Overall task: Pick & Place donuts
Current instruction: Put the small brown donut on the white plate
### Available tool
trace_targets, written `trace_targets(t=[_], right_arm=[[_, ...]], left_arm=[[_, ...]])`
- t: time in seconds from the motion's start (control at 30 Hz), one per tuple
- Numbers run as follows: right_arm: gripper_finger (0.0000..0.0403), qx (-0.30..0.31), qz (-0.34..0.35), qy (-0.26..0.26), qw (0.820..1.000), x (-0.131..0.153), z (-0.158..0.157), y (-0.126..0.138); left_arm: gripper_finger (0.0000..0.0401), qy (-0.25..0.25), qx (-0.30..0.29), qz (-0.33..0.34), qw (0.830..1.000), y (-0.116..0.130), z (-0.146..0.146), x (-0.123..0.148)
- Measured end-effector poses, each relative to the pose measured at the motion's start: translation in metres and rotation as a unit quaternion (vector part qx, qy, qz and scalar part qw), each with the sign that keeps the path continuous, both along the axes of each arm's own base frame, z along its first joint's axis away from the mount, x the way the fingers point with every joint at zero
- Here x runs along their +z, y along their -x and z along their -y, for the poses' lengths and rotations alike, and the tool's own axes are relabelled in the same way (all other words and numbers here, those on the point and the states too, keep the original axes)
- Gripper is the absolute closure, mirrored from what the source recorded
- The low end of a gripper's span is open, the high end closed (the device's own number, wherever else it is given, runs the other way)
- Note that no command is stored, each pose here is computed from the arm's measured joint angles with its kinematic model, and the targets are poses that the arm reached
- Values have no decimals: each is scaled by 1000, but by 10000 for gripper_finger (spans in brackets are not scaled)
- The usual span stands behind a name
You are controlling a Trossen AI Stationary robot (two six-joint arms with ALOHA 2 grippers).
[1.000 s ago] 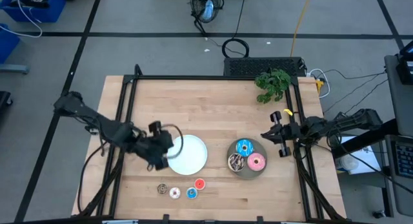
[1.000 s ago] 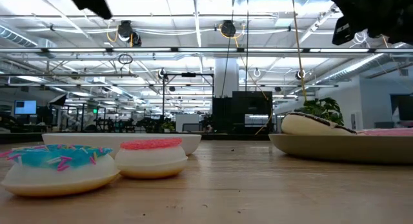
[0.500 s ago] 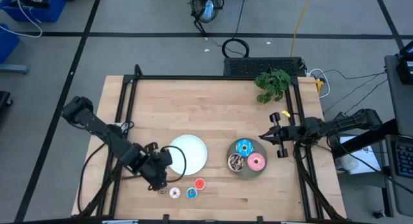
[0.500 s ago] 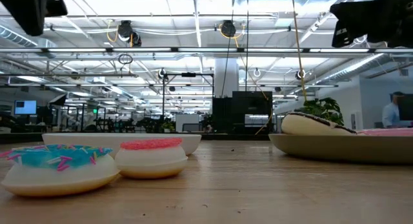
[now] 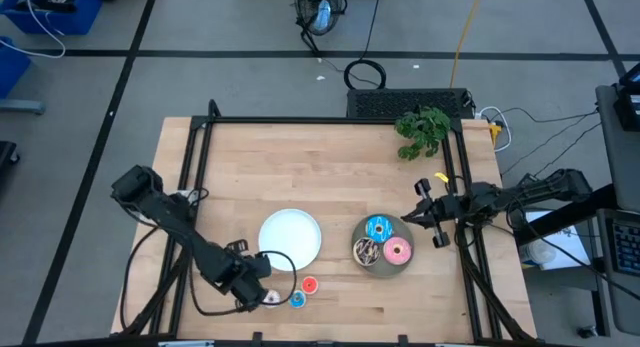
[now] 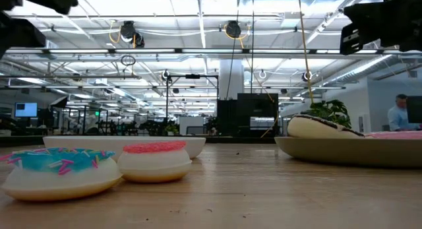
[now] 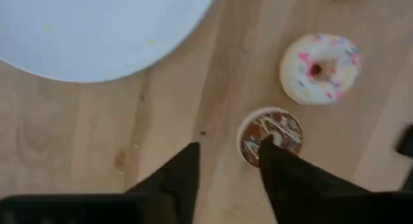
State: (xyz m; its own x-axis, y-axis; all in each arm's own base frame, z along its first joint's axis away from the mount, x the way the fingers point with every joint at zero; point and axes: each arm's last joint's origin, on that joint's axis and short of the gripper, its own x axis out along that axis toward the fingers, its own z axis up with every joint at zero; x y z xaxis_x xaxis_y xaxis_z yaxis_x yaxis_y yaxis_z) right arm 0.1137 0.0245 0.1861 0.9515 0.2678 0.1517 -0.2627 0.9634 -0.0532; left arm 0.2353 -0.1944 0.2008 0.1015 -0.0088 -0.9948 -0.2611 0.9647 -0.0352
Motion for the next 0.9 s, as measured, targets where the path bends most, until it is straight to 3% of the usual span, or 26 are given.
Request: trace_targets(t=[0.17,0.3,0.9], right_arm=[[403,1,-17,2,1000,-3,0,0],[403,1,-31,5,1000,-6,0,-1],[403,0,-24,7,1000,-5,0,-1]], left_arm=[[167,24,7,5,1000,-2,4,0],[144,19,7,9,1000,-3,6,-3],[149,-6,-3,-52,999,-4,19,-41]])
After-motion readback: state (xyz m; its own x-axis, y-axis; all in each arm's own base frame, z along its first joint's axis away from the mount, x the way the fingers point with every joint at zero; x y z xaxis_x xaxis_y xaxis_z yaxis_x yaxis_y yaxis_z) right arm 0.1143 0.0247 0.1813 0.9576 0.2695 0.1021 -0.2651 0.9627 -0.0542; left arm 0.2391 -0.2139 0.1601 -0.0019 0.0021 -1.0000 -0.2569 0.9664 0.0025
